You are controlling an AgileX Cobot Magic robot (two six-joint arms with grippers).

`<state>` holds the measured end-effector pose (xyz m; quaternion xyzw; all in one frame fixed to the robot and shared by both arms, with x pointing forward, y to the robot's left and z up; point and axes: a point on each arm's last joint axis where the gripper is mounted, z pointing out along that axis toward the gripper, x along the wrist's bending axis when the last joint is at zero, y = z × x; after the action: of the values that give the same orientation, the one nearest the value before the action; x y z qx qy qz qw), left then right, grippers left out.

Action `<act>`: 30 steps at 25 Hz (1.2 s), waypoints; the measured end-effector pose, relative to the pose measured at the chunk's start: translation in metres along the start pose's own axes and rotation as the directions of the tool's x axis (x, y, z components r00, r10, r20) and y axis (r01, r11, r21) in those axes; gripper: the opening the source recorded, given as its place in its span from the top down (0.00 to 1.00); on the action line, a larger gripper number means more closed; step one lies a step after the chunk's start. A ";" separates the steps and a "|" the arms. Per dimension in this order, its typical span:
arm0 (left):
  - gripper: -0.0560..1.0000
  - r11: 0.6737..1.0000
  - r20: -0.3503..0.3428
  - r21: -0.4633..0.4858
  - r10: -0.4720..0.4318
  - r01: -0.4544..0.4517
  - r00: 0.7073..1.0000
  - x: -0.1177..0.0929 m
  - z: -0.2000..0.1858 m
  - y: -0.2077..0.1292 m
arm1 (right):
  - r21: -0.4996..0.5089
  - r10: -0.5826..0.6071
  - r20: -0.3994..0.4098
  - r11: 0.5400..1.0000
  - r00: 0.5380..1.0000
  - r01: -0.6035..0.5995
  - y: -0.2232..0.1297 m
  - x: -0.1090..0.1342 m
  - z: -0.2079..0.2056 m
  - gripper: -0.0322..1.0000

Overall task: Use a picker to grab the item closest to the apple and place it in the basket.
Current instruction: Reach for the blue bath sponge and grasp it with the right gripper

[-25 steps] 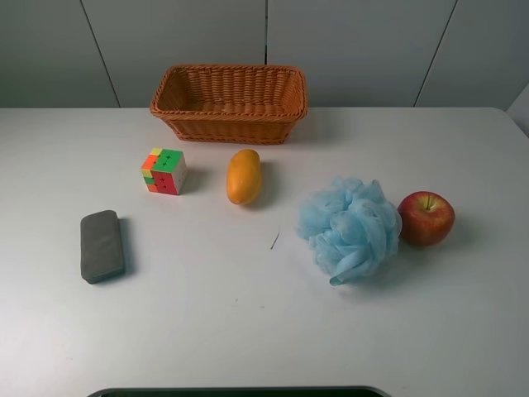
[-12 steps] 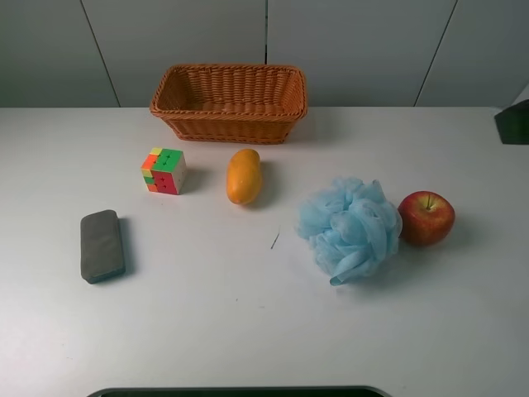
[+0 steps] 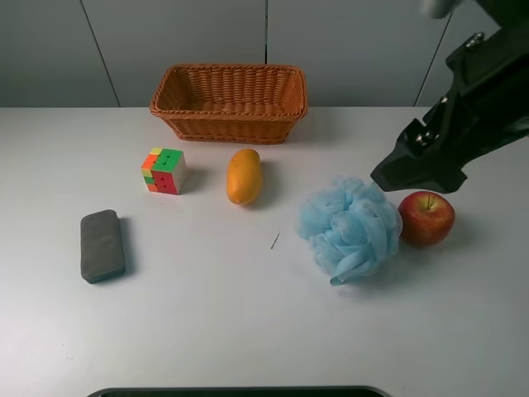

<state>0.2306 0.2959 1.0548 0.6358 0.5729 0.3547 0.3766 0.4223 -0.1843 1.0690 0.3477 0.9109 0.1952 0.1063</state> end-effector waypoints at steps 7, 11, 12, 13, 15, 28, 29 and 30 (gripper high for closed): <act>0.25 1.000 0.000 0.000 0.000 0.000 1.000 0.000 0.000 0.000 | 0.080 -0.022 -0.077 0.996 0.997 0.029 0.015 -0.005 0.056 0.29; 0.25 1.000 0.000 0.000 0.000 0.000 1.000 0.000 0.000 0.000 | 0.145 -0.013 -0.093 0.989 0.996 0.027 0.018 -0.009 0.090 0.29; 0.25 1.000 0.000 0.000 0.000 0.000 1.000 0.000 0.000 0.000 | 0.163 -0.011 -0.097 0.986 0.995 0.027 0.017 -0.010 0.098 0.29; 0.25 1.000 0.000 0.000 0.000 0.000 1.000 0.000 0.000 0.000 | 0.188 -0.012 -0.100 0.982 0.995 0.031 0.017 -0.011 0.106 0.29; 0.25 1.000 0.000 0.000 0.000 0.000 1.000 0.000 0.000 0.000 | 0.231 -0.014 -0.101 0.972 0.995 0.037 0.016 -0.013 0.120 0.29; 0.25 1.000 0.000 0.000 0.000 0.000 1.000 0.000 0.000 0.000 | 0.425 -0.020 -0.126 0.902 0.992 0.073 0.002 -0.021 0.204 0.29; 0.25 1.000 0.000 0.000 0.000 0.000 1.000 0.000 0.000 0.000 | 0.438 -0.015 -0.130 0.896 0.991 0.071 -0.001 -0.021 0.209 0.29; 0.25 1.000 0.000 0.000 0.000 0.000 1.000 0.000 0.000 0.000 | 0.444 -0.014 -0.132 0.893 0.991 0.071 -0.002 -0.020 0.212 0.29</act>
<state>0.2306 0.2959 1.0548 0.6358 0.5729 0.3547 0.3766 0.5059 -0.1399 0.8786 0.3298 0.9436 -0.0005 -0.0298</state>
